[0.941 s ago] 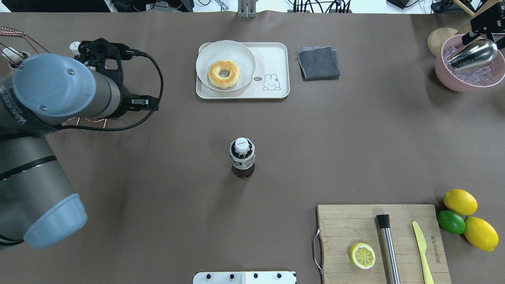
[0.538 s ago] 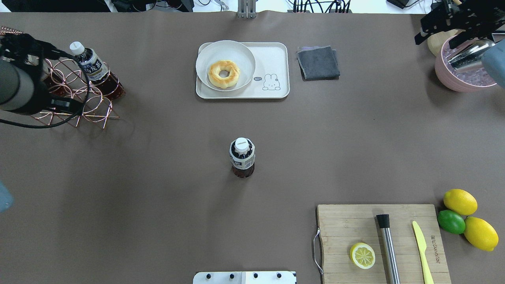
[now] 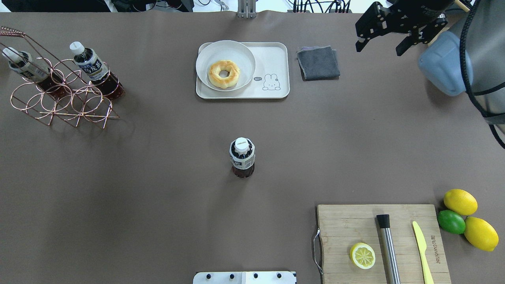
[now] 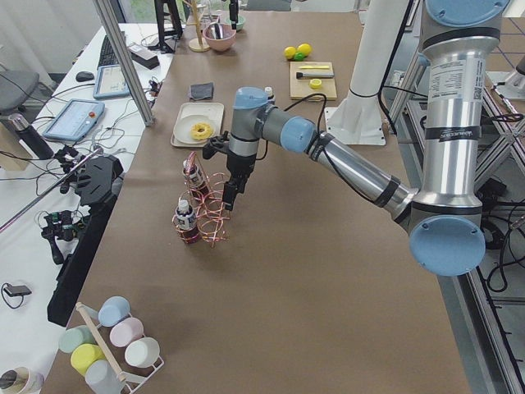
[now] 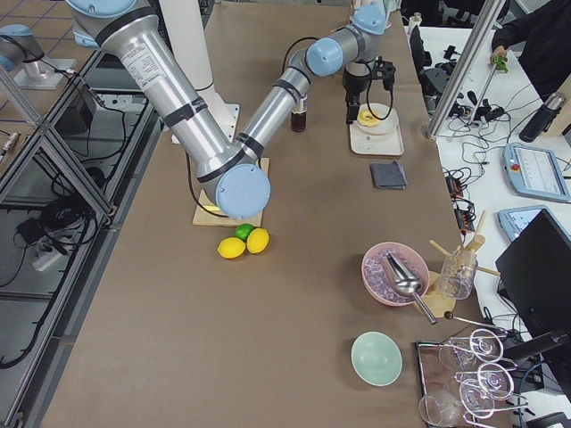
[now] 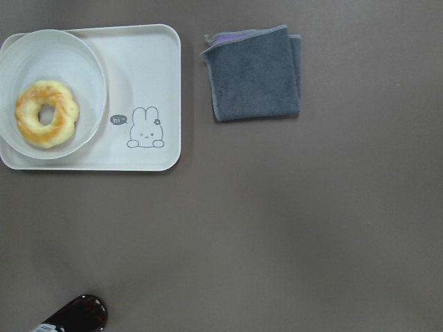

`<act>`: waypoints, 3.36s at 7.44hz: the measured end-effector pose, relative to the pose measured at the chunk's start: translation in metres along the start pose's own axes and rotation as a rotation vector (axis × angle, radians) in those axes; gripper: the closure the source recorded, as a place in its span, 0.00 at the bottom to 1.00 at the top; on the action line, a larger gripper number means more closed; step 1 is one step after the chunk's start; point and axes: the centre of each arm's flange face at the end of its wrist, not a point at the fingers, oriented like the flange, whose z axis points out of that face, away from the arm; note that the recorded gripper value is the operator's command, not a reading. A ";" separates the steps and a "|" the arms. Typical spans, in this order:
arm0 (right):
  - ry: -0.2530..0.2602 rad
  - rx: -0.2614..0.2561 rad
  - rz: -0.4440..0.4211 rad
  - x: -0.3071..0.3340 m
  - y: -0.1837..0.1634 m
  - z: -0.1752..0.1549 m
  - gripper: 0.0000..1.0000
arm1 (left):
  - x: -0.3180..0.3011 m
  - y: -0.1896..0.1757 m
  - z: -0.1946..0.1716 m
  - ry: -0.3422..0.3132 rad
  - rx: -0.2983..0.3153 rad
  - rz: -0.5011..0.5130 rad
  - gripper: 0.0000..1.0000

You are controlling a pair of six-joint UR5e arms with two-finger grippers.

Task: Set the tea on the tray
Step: 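Lower the right gripper onto the tea bottle cap and close, then lift the tea bottle with the right gripper and carry it onto the tray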

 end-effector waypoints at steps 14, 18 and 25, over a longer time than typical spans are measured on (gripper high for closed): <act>0.077 0.033 -0.032 -0.271 0.158 0.146 0.02 | -0.164 0.020 0.056 0.025 -0.015 0.037 0.02; 0.048 0.048 -0.008 -0.278 0.154 0.165 0.44 | -0.167 0.019 0.061 0.026 -0.020 0.035 0.02; 0.111 0.082 0.023 -0.280 0.144 0.144 1.00 | -0.168 0.014 0.064 0.025 -0.016 0.039 0.02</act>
